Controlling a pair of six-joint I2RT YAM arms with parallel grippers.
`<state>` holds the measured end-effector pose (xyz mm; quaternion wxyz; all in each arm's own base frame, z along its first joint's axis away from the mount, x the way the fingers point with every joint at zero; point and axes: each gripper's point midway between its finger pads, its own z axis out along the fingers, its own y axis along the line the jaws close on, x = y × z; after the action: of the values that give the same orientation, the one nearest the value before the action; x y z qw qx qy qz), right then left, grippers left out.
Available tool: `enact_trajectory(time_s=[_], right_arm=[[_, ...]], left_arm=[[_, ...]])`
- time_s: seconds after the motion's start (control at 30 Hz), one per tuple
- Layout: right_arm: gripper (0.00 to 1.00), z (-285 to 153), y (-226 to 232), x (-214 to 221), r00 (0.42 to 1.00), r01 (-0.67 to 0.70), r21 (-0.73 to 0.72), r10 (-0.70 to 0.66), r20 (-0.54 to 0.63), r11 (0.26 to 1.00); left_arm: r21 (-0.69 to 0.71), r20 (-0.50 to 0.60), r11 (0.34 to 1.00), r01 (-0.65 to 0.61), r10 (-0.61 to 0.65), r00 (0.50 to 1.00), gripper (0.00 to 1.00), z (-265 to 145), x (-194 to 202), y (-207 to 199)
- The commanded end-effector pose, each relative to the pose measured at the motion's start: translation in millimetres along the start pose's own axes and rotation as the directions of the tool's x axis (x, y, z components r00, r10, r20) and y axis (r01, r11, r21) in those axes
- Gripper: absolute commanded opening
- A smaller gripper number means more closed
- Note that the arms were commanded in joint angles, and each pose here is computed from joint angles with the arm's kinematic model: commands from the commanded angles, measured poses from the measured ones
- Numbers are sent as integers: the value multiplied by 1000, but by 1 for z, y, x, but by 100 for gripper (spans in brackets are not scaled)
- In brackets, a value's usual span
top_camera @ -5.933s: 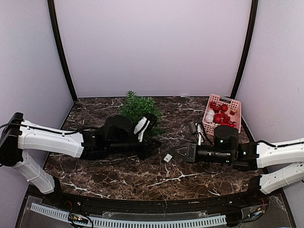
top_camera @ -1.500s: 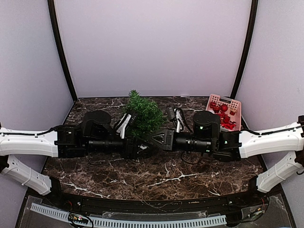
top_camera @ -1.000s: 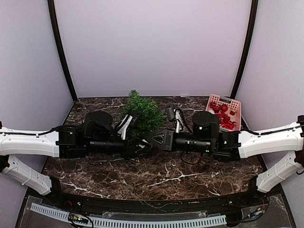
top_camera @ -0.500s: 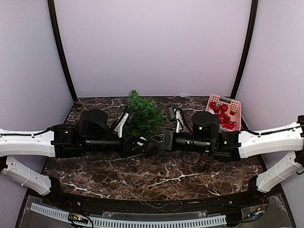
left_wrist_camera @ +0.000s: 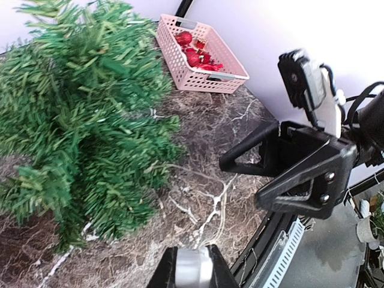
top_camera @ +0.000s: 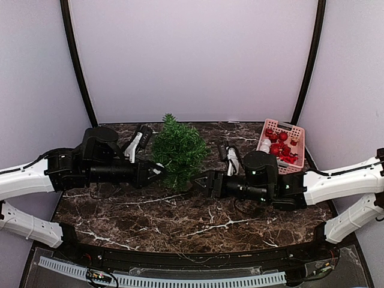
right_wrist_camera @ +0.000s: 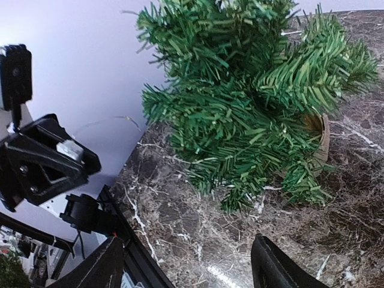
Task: Decorate the small christmas tree
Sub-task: Pass from the right arm to the left, then place the side of the string light on the light string.
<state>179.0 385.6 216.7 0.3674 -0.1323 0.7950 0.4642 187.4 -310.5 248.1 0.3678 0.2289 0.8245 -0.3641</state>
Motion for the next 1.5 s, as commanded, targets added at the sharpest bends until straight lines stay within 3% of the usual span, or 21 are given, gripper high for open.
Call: enact_trajectory(time_s=[0.0, 0.4, 0.63, 0.7, 0.9, 1.47], right_arm=[[72, 19, 2, 9, 1000, -7, 11, 6, 16, 1000], [49, 67, 21, 21, 1000, 1, 1, -1, 13, 1000], [45, 78, 26, 21, 1000, 3, -18, -3, 15, 1000], [38, 80, 23, 24, 1000, 3, -8, -3, 11, 1000], [1, 74, 14, 26, 1000, -10, 18, 10, 19, 1000], [0, 62, 5, 40, 1000, -25, 10, 26, -15, 1000]], left_arm=[[-6, -22, 1000, 6, -6, 1000, 11, -11, 2, 4], [47, -6, 999, 20, -20, 1000, 10, -12, 5, 0], [68, -11, 997, 36, -35, 999, 10, -11, 11, 0], [73, -9, 997, 39, -39, 999, 10, -10, 12, 0], [31, -23, 998, 60, -60, 998, 10, -3, 24, 16], [-77, -53, 989, 129, -133, 990, 10, 5, 51, 61]])
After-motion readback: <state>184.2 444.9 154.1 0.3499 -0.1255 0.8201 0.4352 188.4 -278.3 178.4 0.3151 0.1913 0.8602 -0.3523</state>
